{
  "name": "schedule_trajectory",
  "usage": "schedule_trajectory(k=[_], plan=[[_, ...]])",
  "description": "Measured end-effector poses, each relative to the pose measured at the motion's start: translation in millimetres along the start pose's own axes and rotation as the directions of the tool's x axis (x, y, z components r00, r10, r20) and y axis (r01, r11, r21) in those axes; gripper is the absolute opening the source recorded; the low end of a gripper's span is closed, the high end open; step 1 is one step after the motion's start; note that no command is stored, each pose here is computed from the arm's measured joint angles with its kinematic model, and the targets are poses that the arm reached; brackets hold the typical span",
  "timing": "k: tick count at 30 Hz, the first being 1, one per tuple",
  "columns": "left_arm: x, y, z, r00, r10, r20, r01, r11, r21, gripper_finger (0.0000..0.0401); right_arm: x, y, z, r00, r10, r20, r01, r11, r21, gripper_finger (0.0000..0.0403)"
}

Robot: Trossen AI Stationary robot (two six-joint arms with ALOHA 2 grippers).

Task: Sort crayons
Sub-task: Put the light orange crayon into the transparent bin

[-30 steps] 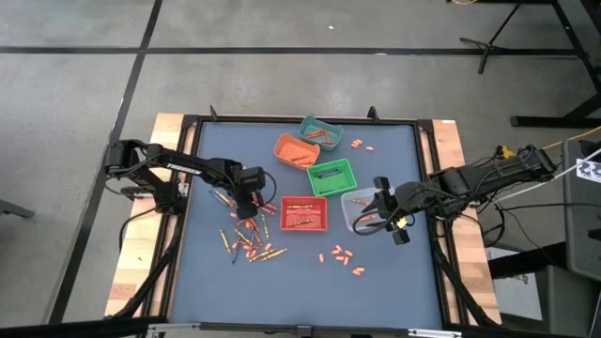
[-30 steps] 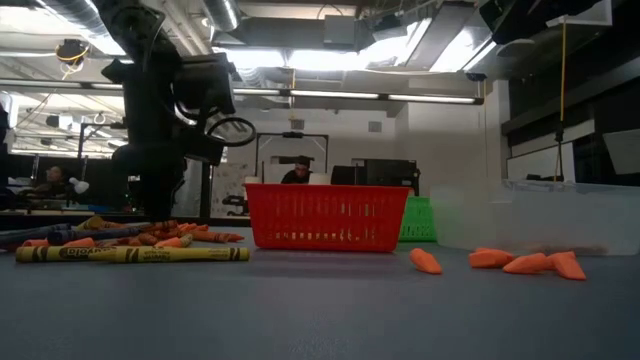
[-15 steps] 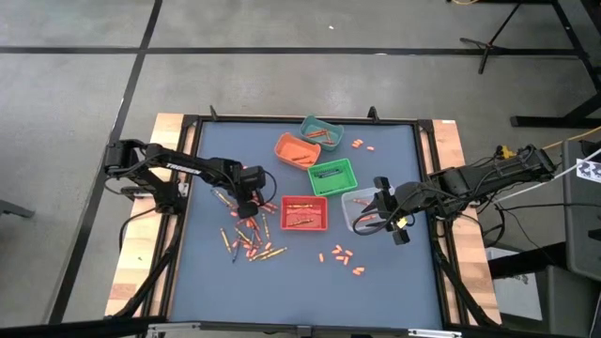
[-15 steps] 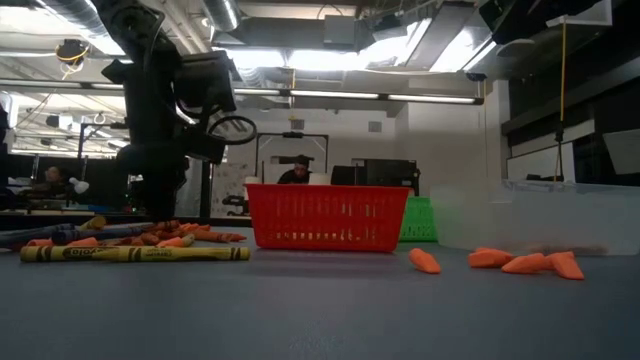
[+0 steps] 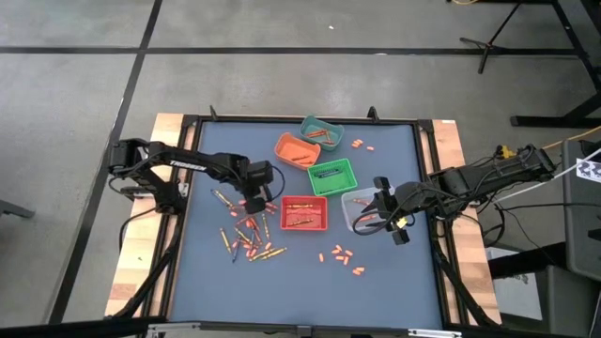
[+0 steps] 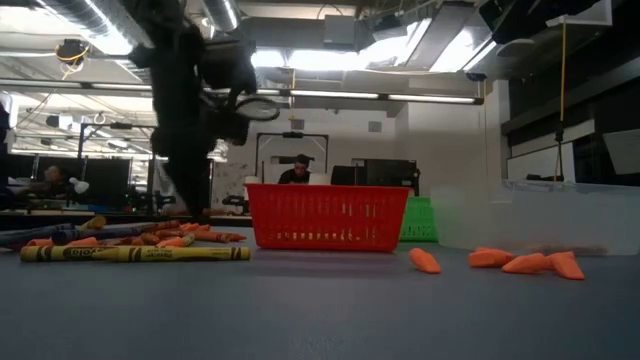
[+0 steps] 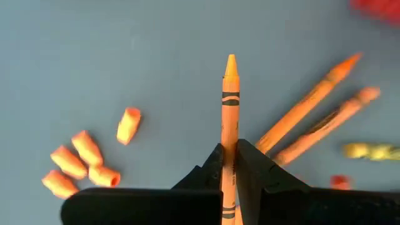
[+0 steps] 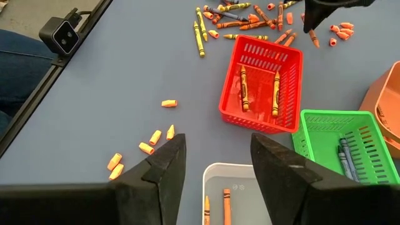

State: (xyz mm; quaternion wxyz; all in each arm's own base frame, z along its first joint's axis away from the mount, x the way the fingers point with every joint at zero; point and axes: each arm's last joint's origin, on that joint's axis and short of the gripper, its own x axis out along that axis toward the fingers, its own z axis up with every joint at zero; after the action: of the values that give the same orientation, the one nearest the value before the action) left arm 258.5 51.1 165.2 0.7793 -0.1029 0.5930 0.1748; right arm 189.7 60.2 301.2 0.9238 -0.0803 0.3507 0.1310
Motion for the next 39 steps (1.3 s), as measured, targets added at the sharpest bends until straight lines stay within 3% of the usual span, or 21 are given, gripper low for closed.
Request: schedule_trajectory(k=[8, 13, 20, 26, 31, 39], plan=[[-22.1, -4.3, 31.0, 0.987, -0.040, 0.156, 0.042, 0.999, -0.011, 0.0007, 0.0, 0.0, 0.4, 1.000, 0.000, 0.004, 0.000, 1.000, 0.000, 0.0179], [-32.4, -12.2, 52.2, 0.931, -0.084, 0.355, 0.092, 0.996, -0.005, 0.0007, 0.0, -0.1, 2.7, 1.000, -0.001, 0.027, 0.001, 1.000, 0.001, 0.0179], [-47.8, -26.2, 74.0, 0.785, -0.150, 0.602, 0.151, 0.987, 0.050, 0.0007, -0.2, -0.2, 5.9, 0.998, -0.002, 0.061, 0.002, 1.000, 0.002, 0.0179], [-67.9, -46.8, 86.2, 0.598, -0.227, 0.769, 0.115, 0.974, 0.198, 0.0008, -1.4, -1.7, 15.9, 0.986, -0.044, 0.163, 0.053, 0.998, -0.047, 0.0179], [-83.9, -65.2, 88.9, 0.454, -0.286, 0.844, 0.072, 0.956, 0.286, 0.0008, -4.0, -5.1, 26.2, 0.953, -0.150, 0.264, 0.174, 0.982, -0.071, 0.0179], [-100.8, -86.4, 86.3, 0.306, -0.350, 0.885, 0.007, 0.931, 0.366, 0.0008, -11.0, -7.3, 43.4, 0.876, -0.205, 0.435, 0.276, 0.955, -0.106, 0.0179]])
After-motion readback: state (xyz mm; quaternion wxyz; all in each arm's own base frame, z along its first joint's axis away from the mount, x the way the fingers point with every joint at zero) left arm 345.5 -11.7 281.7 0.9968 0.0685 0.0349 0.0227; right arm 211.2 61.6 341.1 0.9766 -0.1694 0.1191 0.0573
